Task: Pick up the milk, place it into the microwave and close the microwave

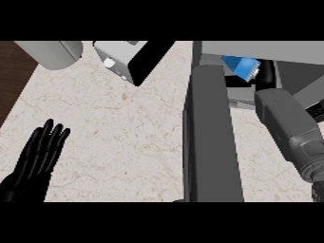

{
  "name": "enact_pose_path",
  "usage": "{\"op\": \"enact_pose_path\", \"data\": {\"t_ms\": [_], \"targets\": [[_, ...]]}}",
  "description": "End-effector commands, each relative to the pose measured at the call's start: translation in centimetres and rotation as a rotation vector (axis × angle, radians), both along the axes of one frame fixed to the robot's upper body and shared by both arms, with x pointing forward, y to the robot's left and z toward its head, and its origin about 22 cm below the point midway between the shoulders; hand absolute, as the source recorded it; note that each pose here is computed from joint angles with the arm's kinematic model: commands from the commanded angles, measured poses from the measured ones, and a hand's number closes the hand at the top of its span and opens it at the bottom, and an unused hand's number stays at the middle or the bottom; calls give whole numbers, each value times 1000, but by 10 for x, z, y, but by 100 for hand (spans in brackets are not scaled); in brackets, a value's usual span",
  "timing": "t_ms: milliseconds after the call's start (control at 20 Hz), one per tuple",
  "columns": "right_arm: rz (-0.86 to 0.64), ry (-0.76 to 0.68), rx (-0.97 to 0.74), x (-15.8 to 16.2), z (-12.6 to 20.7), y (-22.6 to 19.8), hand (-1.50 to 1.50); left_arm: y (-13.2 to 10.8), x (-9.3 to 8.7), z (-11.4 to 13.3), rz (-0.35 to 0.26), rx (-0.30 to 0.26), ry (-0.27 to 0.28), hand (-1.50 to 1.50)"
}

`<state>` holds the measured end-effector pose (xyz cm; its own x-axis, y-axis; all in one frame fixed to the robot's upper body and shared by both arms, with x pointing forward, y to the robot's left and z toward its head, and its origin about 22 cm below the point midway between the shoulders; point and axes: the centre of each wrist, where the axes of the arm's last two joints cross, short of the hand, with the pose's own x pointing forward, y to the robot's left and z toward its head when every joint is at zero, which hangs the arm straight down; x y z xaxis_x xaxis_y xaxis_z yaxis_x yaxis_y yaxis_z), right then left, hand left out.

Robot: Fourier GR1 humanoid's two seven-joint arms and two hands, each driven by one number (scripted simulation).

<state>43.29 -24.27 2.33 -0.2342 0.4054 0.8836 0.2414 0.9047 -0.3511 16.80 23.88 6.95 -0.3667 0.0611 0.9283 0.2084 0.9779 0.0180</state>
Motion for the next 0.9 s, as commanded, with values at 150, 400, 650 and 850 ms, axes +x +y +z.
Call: {"op": "enact_pose_path", "data": {"t_ms": [150,400,650,850], "targets": [[46,15,42,-14,-24,-6,-150,-14,3,-9,-38,7,22,-150],[116,4,141,-29,-48,-5,-150,-11,12,-12,-57,8,51,-150],[191,15,218,-44,-70,-2,-150,-29,18,-30,-123,18,92,-150],[218,11,264,-49,-75,-10,-150,-29,38,-31,-230,80,96,-150]]}}
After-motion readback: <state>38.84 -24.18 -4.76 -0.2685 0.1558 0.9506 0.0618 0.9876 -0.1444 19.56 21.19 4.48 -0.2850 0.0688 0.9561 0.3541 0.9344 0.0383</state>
